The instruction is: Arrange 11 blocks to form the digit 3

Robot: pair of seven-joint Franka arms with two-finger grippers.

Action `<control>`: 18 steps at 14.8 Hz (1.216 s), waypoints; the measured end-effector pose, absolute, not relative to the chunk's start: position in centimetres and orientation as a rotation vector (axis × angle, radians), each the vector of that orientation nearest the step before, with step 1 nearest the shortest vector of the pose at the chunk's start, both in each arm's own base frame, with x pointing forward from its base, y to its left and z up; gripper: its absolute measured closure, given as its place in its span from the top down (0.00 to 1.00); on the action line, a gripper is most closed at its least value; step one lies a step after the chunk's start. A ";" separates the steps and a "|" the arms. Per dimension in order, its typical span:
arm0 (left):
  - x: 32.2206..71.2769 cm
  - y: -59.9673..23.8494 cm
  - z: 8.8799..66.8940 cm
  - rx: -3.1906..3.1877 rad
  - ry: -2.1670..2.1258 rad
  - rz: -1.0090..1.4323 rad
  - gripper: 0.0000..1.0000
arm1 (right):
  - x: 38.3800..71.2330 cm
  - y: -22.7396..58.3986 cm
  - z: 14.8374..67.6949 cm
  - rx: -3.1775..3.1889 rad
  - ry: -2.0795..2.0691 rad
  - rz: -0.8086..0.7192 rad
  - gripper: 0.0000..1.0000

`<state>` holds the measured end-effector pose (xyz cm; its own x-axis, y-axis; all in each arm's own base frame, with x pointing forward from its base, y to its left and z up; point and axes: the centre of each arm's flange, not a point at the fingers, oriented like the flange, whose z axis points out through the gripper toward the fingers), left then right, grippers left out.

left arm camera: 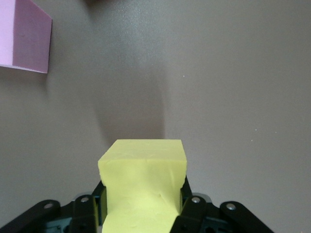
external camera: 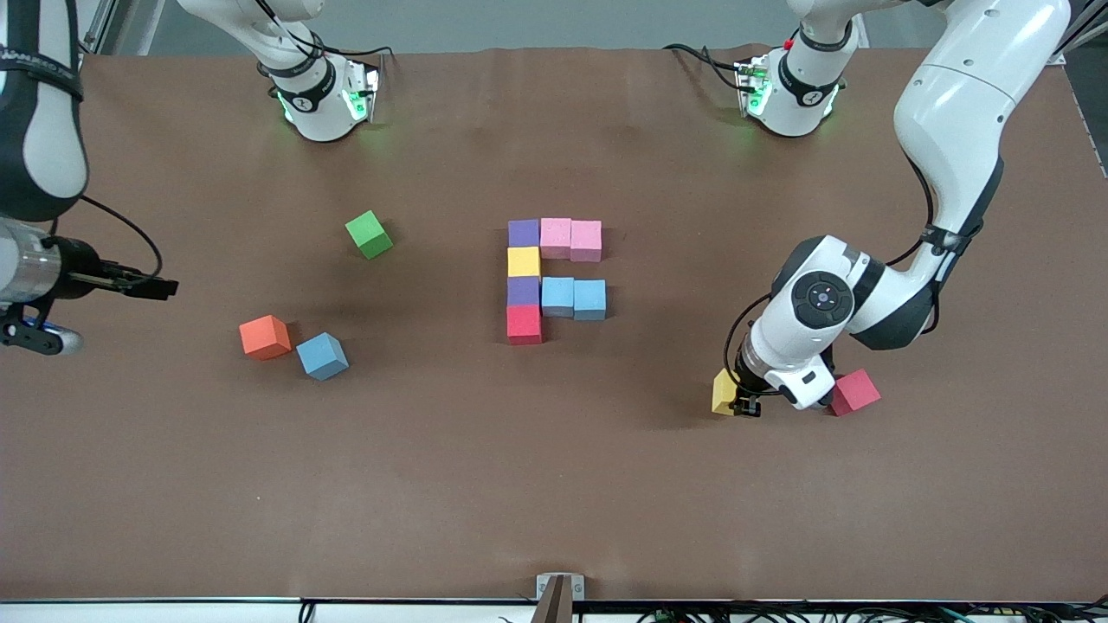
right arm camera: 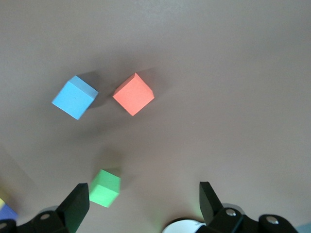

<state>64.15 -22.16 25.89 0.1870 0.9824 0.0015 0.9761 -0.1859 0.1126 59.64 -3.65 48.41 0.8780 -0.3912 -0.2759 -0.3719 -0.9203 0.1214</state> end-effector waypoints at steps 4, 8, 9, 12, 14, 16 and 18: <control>64.1 -22.2 25.9 2.352 1.947 0.112 0.57 | 59.9 0.0 46.9 2.904 -0.819 -0.401 1.00; 64.1 -22.2 25.9 2.352 1.947 0.112 0.57 | 60.1 -0.5 42.3 2.863 -1.007 -0.298 1.00; 64.2 -22.2 25.9 2.352 1.947 0.112 0.57 | 60.0 -0.5 40.8 2.846 -1.075 -0.264 1.00; 64.2 -22.1 25.9 2.352 1.948 0.112 0.57 | 59.7 0.9 36.5 2.795 -1.278 -0.183 1.00; 64.2 -22.1 25.9 2.351 1.949 0.112 0.57 | 59.5 2.1 34.1 2.784 -1.361 -0.157 1.00; 64.2 -22.0 25.9 2.350 1.951 0.112 0.57 | 59.2 2.7 31.9 2.785 -1.403 -0.150 1.00; 64.2 -21.9 25.9 2.349 1.952 0.113 0.57 | 58.8 2.7 30.4 2.791 -1.435 -0.124 1.00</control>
<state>64.25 -21.90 25.86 0.1829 0.9831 0.0023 0.9768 -0.1820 0.1125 58.83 2.67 30.38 0.5794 -0.8120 -0.0698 -0.8120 -0.5825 0.0367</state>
